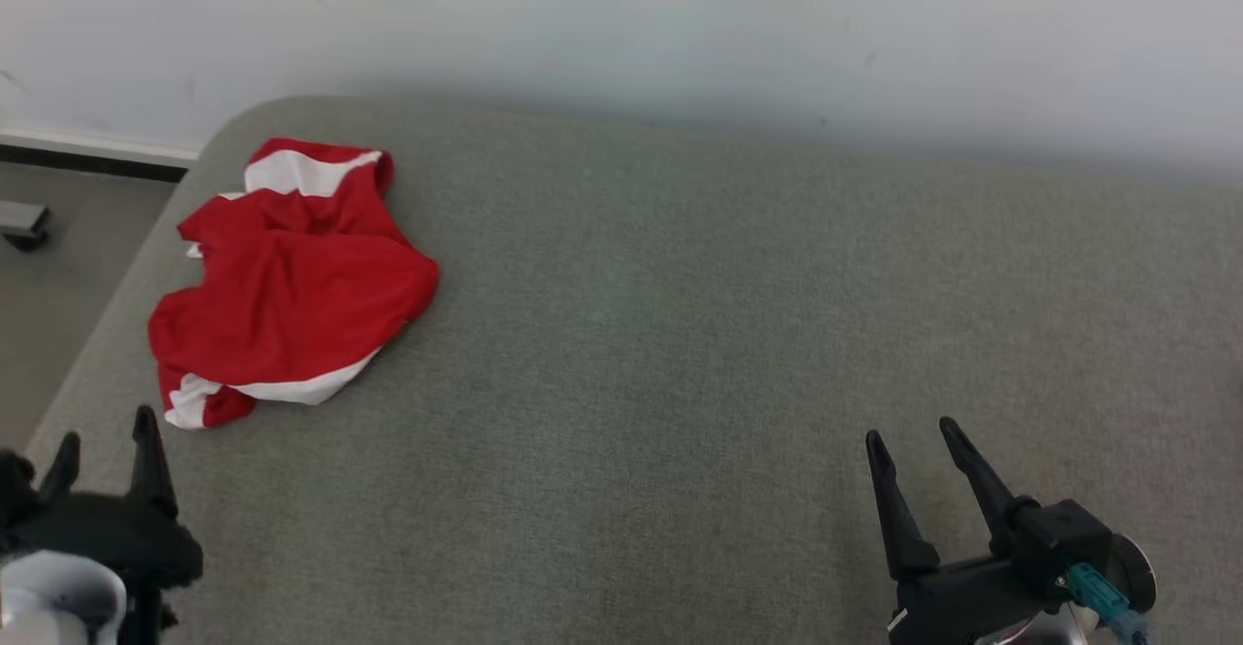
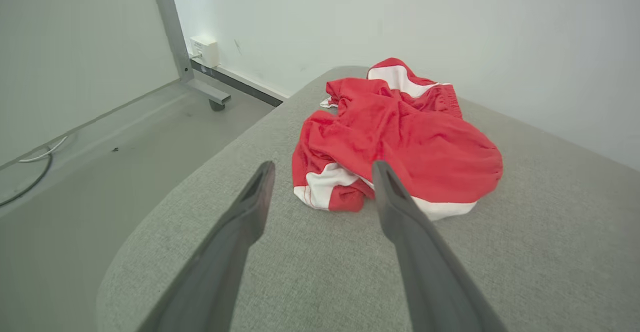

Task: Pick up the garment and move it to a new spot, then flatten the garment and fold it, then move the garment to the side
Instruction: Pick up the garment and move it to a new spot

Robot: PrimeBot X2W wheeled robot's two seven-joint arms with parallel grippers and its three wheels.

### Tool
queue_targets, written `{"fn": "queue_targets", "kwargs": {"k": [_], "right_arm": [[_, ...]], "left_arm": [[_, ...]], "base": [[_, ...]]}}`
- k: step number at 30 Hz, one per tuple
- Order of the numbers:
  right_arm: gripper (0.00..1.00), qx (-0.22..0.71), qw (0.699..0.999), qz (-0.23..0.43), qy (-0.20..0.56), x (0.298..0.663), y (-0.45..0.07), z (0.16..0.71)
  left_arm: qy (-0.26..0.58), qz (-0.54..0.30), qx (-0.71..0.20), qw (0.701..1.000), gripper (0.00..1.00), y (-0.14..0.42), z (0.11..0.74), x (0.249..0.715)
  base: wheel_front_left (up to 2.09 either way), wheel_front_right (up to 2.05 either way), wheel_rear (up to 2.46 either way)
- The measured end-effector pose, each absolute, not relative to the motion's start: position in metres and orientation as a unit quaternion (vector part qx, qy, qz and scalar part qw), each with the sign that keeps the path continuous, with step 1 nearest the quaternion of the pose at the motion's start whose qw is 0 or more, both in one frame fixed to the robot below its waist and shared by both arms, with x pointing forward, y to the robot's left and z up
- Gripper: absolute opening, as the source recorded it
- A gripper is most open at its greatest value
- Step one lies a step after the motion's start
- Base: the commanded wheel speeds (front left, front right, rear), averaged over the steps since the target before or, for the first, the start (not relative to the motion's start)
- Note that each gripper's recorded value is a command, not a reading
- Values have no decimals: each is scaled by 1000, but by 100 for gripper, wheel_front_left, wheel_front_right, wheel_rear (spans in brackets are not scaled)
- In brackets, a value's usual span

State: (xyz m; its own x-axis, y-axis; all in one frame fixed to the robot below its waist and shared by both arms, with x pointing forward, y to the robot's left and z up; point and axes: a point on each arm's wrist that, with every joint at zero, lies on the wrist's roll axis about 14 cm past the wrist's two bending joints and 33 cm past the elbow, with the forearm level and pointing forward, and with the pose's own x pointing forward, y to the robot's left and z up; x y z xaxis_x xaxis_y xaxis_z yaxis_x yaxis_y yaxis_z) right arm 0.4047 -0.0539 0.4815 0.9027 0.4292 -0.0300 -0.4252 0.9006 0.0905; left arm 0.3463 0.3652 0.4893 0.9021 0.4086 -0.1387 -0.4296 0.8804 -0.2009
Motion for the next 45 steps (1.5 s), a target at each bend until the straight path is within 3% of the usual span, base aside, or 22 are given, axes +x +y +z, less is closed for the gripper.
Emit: {"fn": "queue_targets", "kwargs": {"k": [10, 17, 24, 28, 34, 35, 36, 37, 45], "right_arm": [[100, 49, 978, 198, 51, 433, -70, 453], [100, 52, 981, 167, 81, 443, -91, 422], [100, 55, 983, 136, 106, 447, -111, 394], [100, 52, 985, 117, 112, 449, -124, 385], [100, 48, 987, 103, 116, 449, -134, 382], [100, 48, 987, 103, 115, 449, -134, 382], [100, 47, 987, 103, 115, 449, -135, 383], [100, 47, 987, 103, 114, 449, -135, 384], [100, 46, 988, 102, 105, 441, -135, 397]], "left_arm": [[112, 172, -222, 953, 100, 373, 498, 462], [187, 185, -281, 923, 100, 377, 472, 511], [269, 185, -332, 885, 100, 354, 420, 537], [347, 186, -358, 847, 100, 329, 375, 536], [365, 189, -343, 845, 100, 326, 361, 537], [364, 190, -339, 846, 50, 327, 362, 536], [360, 192, -335, 849, 14, 328, 362, 536], [357, 190, -330, 853, 0, 328, 364, 535], [327, 147, -304, 883, 0, 321, 390, 534]], "base": [[0, 0, 0], [0, 0, 0], [0, 0, 0], [0, 0, 0], [0, 0, 0], [0, 0, 0], [0, 0, 0], [0, 0, 0], [0, 0, 0]]}}
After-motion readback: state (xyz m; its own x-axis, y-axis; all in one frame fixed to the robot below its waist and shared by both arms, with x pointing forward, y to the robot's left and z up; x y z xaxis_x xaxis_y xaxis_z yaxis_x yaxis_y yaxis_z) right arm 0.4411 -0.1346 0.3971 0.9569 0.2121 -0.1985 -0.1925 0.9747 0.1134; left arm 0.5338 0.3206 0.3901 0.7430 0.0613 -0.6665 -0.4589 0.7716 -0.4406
